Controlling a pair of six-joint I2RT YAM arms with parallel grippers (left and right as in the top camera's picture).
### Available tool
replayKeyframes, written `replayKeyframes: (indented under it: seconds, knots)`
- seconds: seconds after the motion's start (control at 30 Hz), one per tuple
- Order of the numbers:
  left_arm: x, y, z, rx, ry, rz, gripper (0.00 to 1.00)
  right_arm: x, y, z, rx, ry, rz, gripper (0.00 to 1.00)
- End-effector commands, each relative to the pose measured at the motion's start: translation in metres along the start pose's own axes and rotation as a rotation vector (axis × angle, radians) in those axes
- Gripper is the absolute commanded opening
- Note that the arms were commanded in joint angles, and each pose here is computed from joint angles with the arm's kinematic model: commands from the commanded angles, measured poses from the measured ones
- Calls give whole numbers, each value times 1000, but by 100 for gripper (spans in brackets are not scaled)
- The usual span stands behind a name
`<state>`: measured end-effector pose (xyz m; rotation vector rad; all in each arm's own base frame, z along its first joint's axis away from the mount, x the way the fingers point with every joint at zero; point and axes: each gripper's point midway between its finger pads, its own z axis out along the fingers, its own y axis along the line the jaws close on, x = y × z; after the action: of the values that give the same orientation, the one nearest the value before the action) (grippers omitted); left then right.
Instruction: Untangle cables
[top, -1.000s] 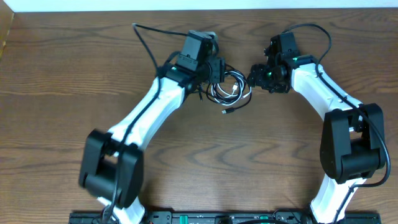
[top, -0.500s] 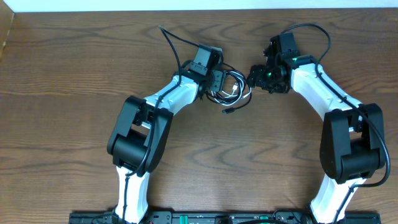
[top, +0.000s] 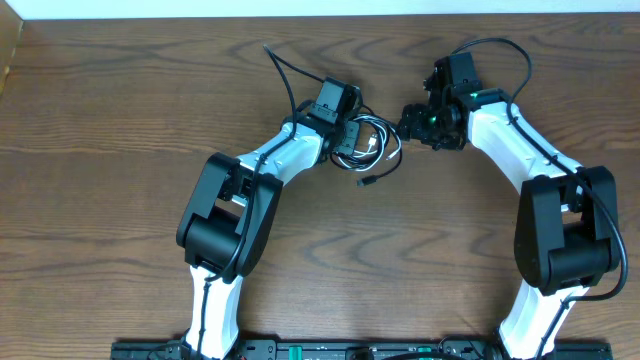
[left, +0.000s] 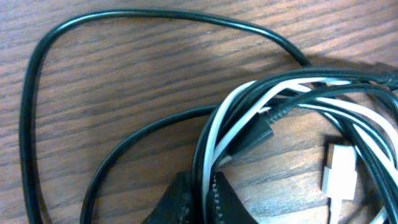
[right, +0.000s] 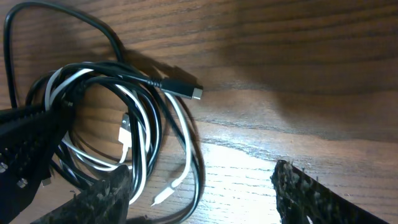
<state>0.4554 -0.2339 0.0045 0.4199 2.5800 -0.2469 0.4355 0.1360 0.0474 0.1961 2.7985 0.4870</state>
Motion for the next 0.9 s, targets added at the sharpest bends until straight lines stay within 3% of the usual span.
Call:
replayKeyframes:
  seconds: [0.0,0.1,0.2,0.3,0.47,0.87]
  knots:
    - [12,1,6,2,47,-1,7,0,3,-1,-18,0,-16,69]
    - [5,-1,-8,7,35,-8,8,4,21,-3,-126,28,-83,69]
    - [-22,-8,-51,30,-37,-71,7,10,52,-12,-308,48,-201,66]
    - [-36,-19,-105,85,-75,-120,7,6,64,-23,-363,23,-234,68]
    - [-42,-26,-151,123,-106,-157,7,11,74,-26,-406,38,-244,67]
    - [-44,-44,-165,230,-105,-151,7,5,93,-21,-390,-21,-283,66]
